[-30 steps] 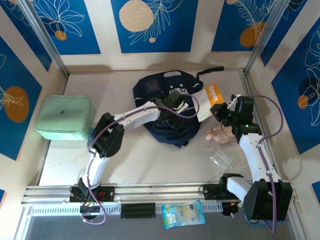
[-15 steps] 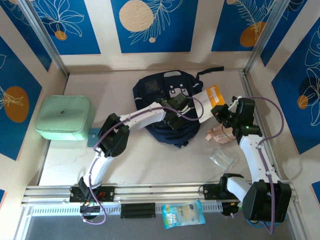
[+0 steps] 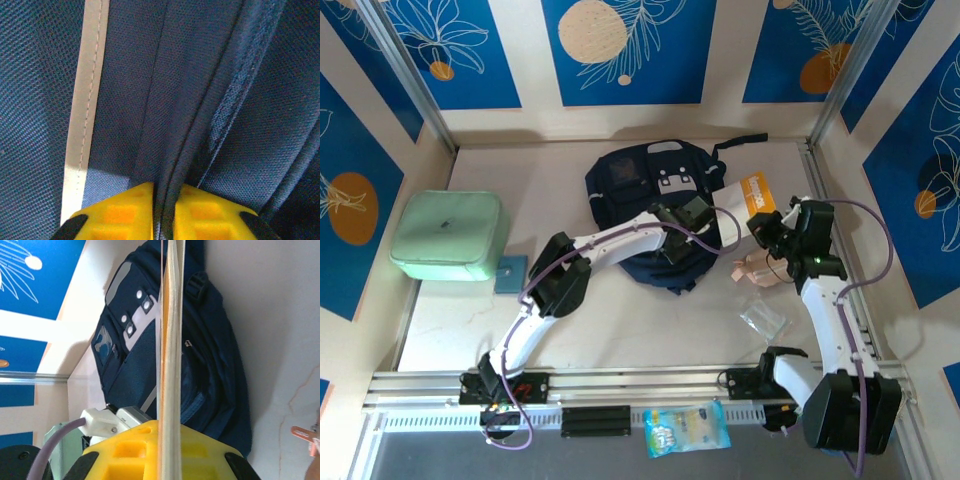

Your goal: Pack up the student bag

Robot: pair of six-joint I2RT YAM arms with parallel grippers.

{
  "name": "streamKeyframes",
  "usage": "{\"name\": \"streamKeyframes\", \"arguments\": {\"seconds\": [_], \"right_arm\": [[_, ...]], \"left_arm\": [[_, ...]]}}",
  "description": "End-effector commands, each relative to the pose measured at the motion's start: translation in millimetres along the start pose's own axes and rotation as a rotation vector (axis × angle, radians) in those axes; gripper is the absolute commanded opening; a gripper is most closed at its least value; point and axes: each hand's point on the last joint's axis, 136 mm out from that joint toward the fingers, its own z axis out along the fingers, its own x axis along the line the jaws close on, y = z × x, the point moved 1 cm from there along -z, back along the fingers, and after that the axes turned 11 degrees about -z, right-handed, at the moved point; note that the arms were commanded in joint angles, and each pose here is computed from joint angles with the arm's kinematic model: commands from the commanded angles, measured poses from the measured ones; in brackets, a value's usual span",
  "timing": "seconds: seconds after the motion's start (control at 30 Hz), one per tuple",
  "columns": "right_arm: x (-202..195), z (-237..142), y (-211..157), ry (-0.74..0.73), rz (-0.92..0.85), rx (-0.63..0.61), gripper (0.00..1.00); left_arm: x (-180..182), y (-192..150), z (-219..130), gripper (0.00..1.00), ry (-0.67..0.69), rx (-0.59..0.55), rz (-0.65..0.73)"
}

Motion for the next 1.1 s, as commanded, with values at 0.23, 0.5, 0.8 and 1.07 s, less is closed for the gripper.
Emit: {"name": "streamKeyframes", "arguments": {"seconds": [0.23, 0.5, 0.8, 1.07], "right_arm": [[-17.0, -31.2, -0.7, -0.075, 0.04, -0.105, 0.0], [-27.5, -47.5, -9.5, -0.116, 0.083, -0.181, 0.0], [2.5, -22.8, -39.4, 0.018, 0.156, -0.003, 0.0], [46.3, 19.2, -69.7, 0.162, 0.145, 0.142, 0.0]], "left_arm": [[57.0, 48.1, -92.7, 0.0, 0.085, -0.296, -0.146], [100.4, 65.5, -125.9, 0.0, 0.287, -0.442, -0.301], [100.7, 89.8, -153.3, 0.0, 0.216, -0.549, -0.364], [104.3, 97.5, -181.7, 0.0, 0.161, -0.617, -0.409]]}}
